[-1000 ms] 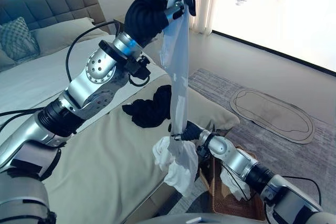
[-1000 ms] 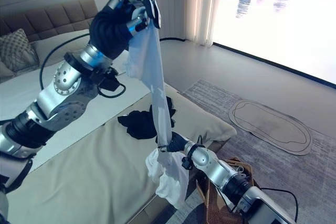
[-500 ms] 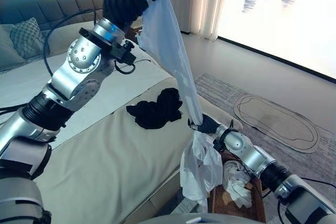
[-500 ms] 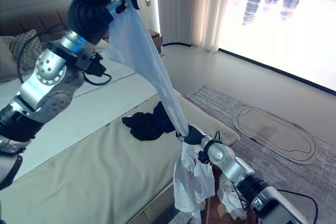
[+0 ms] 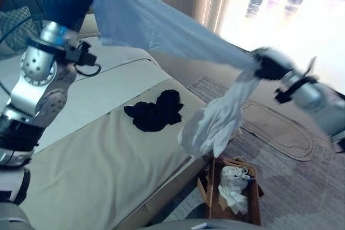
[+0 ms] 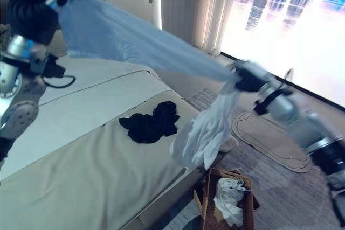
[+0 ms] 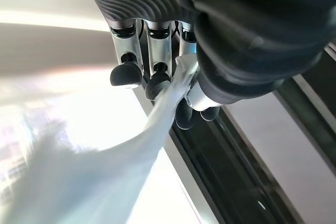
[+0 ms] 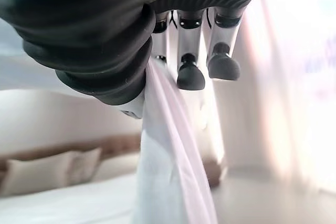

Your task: Pick up clothes into the bucket

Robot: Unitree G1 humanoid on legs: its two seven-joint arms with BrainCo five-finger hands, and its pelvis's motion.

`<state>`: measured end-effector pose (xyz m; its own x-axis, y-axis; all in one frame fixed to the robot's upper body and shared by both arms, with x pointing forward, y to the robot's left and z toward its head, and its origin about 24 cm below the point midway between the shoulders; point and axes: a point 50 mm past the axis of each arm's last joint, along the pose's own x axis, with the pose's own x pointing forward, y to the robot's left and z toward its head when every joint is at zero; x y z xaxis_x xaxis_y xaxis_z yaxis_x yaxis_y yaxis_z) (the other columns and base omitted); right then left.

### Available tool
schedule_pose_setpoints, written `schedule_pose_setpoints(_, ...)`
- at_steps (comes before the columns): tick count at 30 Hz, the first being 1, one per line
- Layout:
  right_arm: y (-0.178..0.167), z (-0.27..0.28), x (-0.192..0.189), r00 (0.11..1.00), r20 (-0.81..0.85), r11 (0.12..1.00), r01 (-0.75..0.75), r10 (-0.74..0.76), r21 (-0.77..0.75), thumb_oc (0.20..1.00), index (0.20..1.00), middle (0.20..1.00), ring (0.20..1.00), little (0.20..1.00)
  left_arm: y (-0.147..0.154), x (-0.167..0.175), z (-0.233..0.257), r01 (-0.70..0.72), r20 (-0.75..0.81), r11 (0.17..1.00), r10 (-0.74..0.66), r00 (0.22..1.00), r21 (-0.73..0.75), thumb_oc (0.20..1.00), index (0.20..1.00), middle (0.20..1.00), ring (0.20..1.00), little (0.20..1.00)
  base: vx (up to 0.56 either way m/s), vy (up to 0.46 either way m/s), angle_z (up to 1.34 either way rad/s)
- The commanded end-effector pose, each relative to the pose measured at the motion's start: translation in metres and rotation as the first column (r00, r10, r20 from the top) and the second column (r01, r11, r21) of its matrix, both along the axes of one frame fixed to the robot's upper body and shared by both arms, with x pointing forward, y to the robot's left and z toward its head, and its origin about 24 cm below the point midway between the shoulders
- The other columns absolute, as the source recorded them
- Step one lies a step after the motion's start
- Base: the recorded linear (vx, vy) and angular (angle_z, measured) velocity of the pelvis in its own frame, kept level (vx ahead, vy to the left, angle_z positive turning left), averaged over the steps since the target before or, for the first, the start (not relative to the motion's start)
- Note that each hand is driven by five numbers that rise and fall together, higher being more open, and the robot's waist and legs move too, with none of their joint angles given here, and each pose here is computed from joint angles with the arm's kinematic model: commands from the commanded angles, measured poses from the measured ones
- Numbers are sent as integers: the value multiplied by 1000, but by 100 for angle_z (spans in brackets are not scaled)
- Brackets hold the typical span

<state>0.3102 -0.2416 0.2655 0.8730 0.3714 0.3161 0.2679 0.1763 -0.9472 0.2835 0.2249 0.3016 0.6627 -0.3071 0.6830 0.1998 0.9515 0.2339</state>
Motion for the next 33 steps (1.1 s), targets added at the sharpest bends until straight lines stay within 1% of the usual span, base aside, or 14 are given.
schedule_pose_setpoints(1,9,53,-10,968,249,996,-15,38,-93,200,200,200,200,200,29,-7,11,-151,55,988,150,987,24,200,200,200,200,200,6,-8,-3)
schedule_pose_setpoints(5,-1,74,-17,950,312,983,65,-8,-173,200,200,200,200,200,49,-9,-8,-242,8,970,242,970,19,200,200,200,200,200,7,1,-3)
schedule_pose_setpoints(8,-12,99,-23,918,392,959,165,-64,-229,200,200,200,200,200,64,-10,-44,-290,-106,957,288,952,-7,200,200,200,200,200,18,-4,-7)
schedule_pose_setpoints(15,-24,131,-27,880,455,919,283,-134,-276,200,200,200,200,200,66,-17,-106,-285,-297,958,267,917,-18,200,200,200,200,200,13,0,-7)
schedule_pose_setpoints(17,-26,140,-28,874,464,908,304,-145,-288,200,200,200,200,200,57,-20,-141,-258,-404,963,205,891,-80,335,335,335,335,335,19,3,-7)
schedule_pose_setpoints(20,-29,145,-28,872,459,889,335,-169,-310,200,200,200,200,200,53,-24,-180,-281,-522,953,185,833,-111,435,435,435,435,435,0,0,0)
schedule_pose_setpoints(22,-30,146,-27,872,456,879,350,-180,-324,200,200,200,200,200,52,-26,-196,-293,-568,950,184,802,-106,457,457,457,457,457,8,3,-2)
schedule_pose_setpoints(24,-36,150,-25,866,451,847,396,-216,-355,200,200,200,200,200,51,-34,-227,-335,-651,940,214,728,-67,347,347,347,347,347,17,9,-6)
schedule_pose_setpoints(25,-35,152,-25,866,452,845,396,-214,-360,200,200,200,200,200,50,-34,-228,-335,-652,939,211,729,-71,329,329,329,329,329,14,7,-4)
schedule_pose_setpoints(26,-37,152,-24,862,451,827,417,-230,-376,200,200,200,200,200,51,-39,-247,-357,-698,934,249,671,-10,366,366,366,366,366,0,0,0)
schedule_pose_setpoints(27,-37,153,-24,862,452,826,418,-229,-378,200,200,200,200,200,51,-38,-247,-357,-698,934,247,671,-12,366,366,366,366,366,0,0,0)
schedule_pose_setpoints(28,-38,155,-25,858,456,818,428,-235,-385,200,200,200,200,200,51,-43,-264,-380,-735,925,275,620,25,809,809,809,809,809,0,0,0)
schedule_pose_setpoints(29,-40,155,-25,855,457,813,437,-243,-385,200,200,200,200,200,52,-46,-271,-389,-747,920,295,596,52,1000,1000,1000,1000,1000,0,0,0)
schedule_pose_setpoints(33,-43,155,-26,852,457,796,453,-254,-402,200,200,200,200,200,54,-55,-291,-418,-784,903,333,524,104,1000,1000,1000,1000,1000,0,0,0)
